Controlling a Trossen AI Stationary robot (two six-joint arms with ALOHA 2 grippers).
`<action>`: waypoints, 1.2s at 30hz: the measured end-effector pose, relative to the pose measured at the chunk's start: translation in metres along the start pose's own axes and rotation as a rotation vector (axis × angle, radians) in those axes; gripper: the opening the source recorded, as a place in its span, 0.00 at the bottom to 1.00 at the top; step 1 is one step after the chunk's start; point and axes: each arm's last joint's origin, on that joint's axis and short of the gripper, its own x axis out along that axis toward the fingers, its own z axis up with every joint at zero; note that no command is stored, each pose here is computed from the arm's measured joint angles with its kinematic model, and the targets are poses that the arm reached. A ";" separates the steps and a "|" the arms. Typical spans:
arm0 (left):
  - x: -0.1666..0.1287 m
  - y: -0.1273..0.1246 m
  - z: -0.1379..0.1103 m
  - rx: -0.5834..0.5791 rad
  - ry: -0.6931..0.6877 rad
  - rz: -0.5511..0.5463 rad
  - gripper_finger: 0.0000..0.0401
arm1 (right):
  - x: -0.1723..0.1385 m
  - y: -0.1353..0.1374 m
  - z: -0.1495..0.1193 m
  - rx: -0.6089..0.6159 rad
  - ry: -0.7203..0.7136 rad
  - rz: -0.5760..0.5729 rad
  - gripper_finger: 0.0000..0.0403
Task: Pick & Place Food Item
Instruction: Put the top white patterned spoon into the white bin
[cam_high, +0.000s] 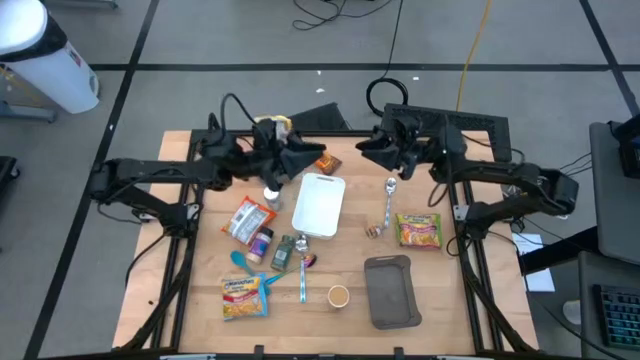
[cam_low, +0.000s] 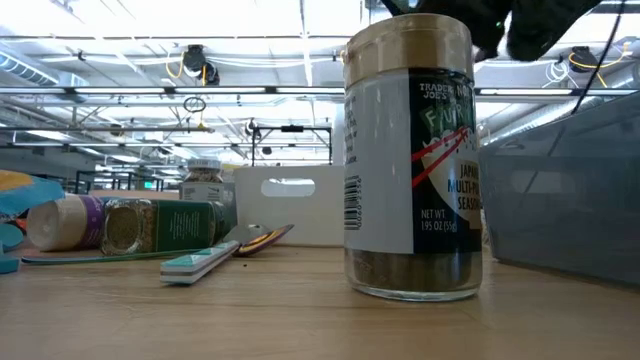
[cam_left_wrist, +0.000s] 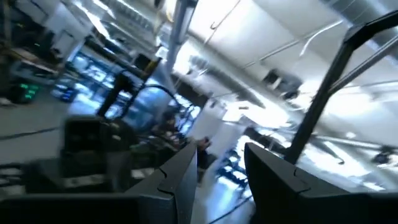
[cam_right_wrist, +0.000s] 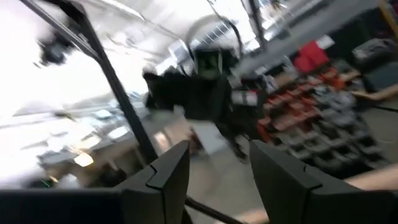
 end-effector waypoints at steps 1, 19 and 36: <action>-0.002 -0.001 0.004 0.018 0.023 0.034 0.35 | -0.002 0.002 0.001 -0.020 0.022 -0.031 0.40; -0.111 -0.024 0.039 0.147 0.377 0.931 0.35 | -0.034 0.025 -0.014 -0.107 0.313 -0.722 0.40; -0.148 -0.009 0.045 0.000 0.479 1.158 0.35 | -0.020 -0.023 -0.027 -0.048 0.265 -0.780 0.40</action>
